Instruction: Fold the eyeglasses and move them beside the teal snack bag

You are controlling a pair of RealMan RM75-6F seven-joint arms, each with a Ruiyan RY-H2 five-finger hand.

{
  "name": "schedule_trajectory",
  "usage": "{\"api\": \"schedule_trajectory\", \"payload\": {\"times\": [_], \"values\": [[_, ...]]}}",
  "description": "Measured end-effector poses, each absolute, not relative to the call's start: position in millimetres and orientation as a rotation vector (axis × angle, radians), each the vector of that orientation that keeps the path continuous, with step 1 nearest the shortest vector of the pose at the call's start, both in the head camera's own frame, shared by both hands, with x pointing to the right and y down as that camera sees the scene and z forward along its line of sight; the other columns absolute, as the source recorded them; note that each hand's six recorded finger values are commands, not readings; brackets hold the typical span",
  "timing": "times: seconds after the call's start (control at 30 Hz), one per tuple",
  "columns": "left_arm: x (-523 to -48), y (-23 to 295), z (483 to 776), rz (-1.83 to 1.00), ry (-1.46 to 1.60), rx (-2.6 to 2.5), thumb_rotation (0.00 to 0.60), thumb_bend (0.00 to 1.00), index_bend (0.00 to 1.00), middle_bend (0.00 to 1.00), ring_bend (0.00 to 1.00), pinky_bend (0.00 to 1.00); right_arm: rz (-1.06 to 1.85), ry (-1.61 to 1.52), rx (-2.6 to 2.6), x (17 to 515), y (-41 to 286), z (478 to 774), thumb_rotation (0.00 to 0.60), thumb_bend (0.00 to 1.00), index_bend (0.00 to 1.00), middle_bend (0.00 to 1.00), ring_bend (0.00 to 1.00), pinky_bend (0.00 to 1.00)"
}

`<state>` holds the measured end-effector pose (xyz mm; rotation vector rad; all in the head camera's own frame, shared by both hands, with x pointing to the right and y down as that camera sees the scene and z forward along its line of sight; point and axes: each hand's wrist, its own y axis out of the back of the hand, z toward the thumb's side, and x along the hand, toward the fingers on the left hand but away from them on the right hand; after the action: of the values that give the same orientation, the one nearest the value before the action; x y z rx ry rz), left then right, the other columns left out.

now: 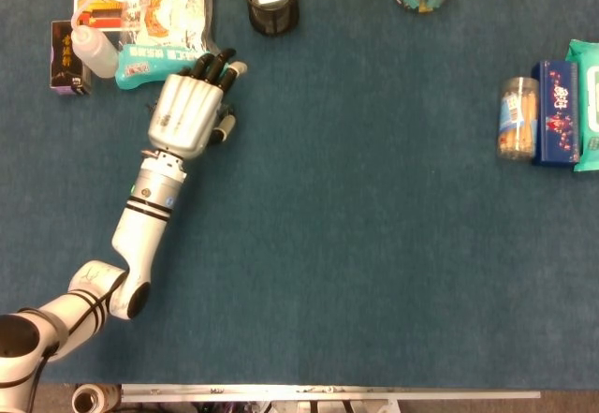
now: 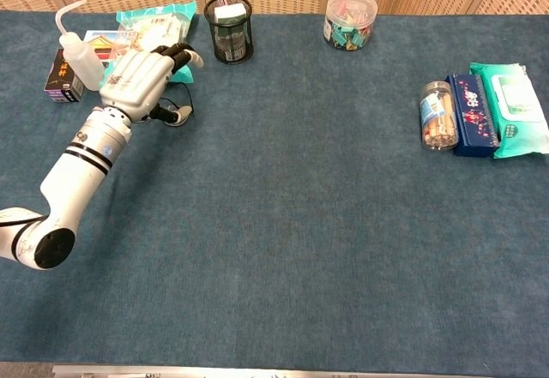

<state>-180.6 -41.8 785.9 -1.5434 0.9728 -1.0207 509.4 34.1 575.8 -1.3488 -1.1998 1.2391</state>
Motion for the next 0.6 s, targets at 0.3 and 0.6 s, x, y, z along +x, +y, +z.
{"api": "schedule_trajectory", "payload": {"times": [0.3, 0.6], "values": [[-207, -42, 763, -1.008, 1.054, -1.499, 0.6, 0.24, 0.23, 0.19, 0.23, 0.51, 1.218, -1.203, -1.354, 506, 33, 575, 0.6, 0.17, 0.23, 0.34, 0.32, 0.54], [-238, -32, 733, -1.012, 1.146, -1.471, 0.6, 0.24, 0.23, 0.19, 0.23, 0.51, 1.199, -1.202, -1.358, 502, 31, 572, 0.6, 0.17, 0.23, 0.34, 0.32, 0.54]]}}
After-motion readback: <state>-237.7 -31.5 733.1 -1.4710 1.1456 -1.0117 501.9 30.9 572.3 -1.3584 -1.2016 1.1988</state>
